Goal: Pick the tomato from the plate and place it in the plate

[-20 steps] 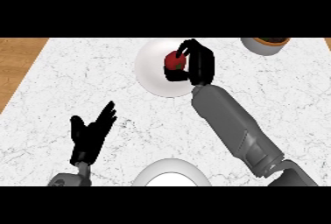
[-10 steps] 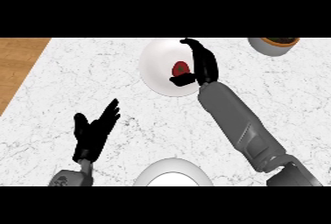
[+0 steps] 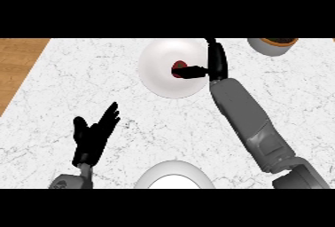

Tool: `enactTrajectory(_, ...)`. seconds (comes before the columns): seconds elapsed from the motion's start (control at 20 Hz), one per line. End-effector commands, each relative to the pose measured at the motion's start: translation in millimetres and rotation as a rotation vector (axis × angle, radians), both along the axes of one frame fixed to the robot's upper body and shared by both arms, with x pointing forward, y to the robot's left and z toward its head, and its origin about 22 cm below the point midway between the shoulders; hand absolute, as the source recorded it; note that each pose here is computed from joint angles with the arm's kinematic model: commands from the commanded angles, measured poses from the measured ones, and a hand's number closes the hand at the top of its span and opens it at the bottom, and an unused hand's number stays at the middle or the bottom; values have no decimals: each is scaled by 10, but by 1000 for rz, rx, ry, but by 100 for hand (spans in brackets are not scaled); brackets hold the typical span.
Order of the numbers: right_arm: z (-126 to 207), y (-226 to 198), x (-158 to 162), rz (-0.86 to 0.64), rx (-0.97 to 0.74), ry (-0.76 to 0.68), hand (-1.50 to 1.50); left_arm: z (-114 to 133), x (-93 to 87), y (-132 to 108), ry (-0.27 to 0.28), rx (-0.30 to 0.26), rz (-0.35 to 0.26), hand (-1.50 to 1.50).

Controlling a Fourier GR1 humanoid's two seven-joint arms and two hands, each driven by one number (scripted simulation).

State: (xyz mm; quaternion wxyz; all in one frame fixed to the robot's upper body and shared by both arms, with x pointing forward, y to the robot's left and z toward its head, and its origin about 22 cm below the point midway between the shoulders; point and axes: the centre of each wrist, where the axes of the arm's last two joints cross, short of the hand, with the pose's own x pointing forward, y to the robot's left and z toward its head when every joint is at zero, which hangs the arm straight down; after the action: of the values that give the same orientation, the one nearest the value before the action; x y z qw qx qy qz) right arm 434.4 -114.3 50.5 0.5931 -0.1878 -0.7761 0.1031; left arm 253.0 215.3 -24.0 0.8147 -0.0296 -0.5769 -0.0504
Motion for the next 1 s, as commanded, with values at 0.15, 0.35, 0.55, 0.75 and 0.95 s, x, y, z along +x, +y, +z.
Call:
enactTrajectory(0.15, -154, -518, 21, 101, 182, 39, -150, -43, -28, 90, 17, 4, 50, 0)
enactTrajectory(0.35, -217, -713, 11, 225, 217, 58, -150, 83, 21, 90, 2, -20, 34, 0)
enactTrajectory(0.55, -465, -940, -115, 300, 194, 93, -150, -6, -44, 58, 16, -12, 61, 0)
enactTrajectory(0.75, -513, -1281, -166, 325, 97, 115, -150, 22, -60, 199, 16, 7, 71, 0)
enactTrajectory(0.95, -654, -1226, -248, 349, 47, 131, -150, 4, -182, 78, 33, 5, 86, 0)
